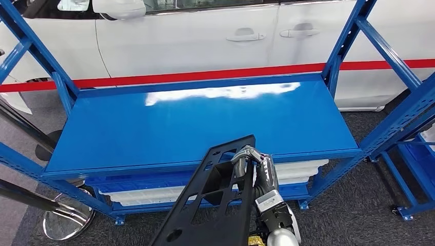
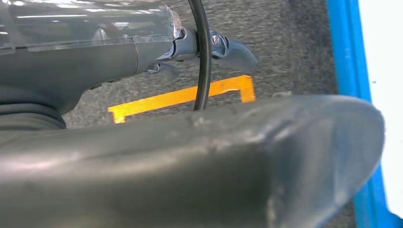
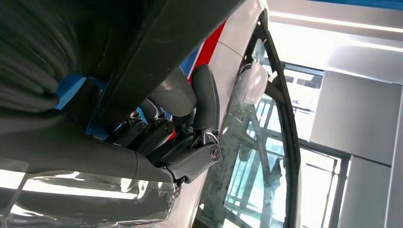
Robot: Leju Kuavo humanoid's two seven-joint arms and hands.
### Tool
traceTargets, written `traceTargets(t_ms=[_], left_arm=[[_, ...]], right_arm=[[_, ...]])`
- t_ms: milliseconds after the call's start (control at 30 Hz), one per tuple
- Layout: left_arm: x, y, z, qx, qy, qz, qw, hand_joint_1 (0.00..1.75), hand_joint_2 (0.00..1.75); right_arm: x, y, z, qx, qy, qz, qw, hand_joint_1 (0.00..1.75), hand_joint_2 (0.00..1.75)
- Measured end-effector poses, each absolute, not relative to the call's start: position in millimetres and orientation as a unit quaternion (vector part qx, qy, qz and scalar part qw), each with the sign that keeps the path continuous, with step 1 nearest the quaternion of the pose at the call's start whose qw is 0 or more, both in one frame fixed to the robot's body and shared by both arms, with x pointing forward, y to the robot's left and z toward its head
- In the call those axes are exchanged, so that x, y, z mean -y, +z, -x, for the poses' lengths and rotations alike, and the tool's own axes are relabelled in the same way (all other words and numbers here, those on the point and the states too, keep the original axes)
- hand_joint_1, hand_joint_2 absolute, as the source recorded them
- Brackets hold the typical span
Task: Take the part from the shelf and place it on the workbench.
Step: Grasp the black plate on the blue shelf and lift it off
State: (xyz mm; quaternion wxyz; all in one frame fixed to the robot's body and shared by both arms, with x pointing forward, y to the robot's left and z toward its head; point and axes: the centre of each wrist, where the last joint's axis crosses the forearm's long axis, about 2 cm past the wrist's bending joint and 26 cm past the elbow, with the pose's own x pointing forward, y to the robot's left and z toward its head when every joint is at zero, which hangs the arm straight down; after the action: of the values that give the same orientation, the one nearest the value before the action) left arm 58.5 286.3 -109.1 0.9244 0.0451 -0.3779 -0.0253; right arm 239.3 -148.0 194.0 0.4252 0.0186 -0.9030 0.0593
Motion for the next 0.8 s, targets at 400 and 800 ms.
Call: traceTargets(t_ms=[400, 800], left_arm=[[-292.1, -109.2, -58.5, 0.377, -0.029, -0.051, 0.924, 0.00, 0.00], [-291.6, -109.6, -55.9, 0.375, -0.036, -0.049, 0.925, 0.00, 0.00]], right_arm=[[150.3, 207.2, -236.3, 0.916, 0.054, -0.020, 0.398, 1.75, 1.75], [166.4, 229.8, -236.7, 0.932, 0.029, 0.009, 0.362, 1.75, 1.75]])
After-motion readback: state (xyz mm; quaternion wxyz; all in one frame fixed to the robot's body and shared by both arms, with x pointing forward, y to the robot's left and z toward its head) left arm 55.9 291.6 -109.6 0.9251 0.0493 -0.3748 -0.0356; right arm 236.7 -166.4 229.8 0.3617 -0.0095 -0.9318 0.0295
